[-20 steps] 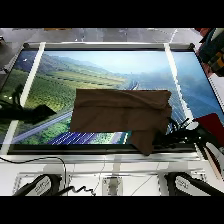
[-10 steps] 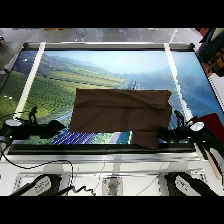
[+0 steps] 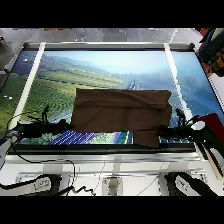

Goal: Fold the clothes and pants, and hang the long-sleeved shirts on hangers.

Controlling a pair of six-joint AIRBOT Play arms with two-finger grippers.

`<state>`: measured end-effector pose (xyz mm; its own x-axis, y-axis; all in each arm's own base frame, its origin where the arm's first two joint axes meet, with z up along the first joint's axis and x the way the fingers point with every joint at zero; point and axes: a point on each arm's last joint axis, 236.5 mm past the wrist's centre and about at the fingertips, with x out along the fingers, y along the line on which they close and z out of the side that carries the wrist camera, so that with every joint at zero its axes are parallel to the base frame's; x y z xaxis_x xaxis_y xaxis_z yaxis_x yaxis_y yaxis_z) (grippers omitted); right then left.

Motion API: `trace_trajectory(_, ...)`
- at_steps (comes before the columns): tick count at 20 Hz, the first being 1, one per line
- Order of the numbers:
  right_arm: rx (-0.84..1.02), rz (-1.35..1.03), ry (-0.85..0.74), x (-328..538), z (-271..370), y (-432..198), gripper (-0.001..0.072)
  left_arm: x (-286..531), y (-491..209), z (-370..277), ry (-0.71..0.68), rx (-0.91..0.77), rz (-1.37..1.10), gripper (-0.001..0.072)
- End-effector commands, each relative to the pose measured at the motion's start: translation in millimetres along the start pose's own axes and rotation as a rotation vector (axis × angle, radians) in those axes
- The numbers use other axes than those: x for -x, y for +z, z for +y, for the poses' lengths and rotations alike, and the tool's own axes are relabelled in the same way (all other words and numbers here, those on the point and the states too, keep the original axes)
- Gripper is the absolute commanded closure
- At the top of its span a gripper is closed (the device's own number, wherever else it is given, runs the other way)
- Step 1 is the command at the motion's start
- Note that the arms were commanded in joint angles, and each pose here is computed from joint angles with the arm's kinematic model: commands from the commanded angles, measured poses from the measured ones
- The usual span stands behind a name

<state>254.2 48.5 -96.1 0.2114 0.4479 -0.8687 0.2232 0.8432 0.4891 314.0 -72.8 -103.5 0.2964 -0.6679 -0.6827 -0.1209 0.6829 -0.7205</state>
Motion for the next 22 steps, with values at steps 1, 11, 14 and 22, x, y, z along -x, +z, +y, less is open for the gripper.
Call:
trace_trajectory(1, 0.094, 0.036, 0.002, 14.7, 8.6, -1.0, 0.0697, 11.0, 20.2, -28.5, -0.09, -0.106, -0.016, 0.0694)
trace_trajectory(11, 0.197, -0.13, 0.115, 88.0, 75.7, -24.4, 0.0698, 87.2, -3.5, -59.3, 0.081, -0.228, -0.017, 0.0696)
trace_trajectory(14, 0.215, -0.2, 0.19, 103.3, 99.9, -23.9, 0.0698, 100.7, 3.4, -91.7, 0.036, -0.28, -0.115, 0.0696)
trace_trajectory(22, 0.011, -0.615, 0.233, 98.2, 116.2, 130.2, 0.07, 71.2, 103.7, -97.6, 0.045, -0.07, -0.48, 0.0697)
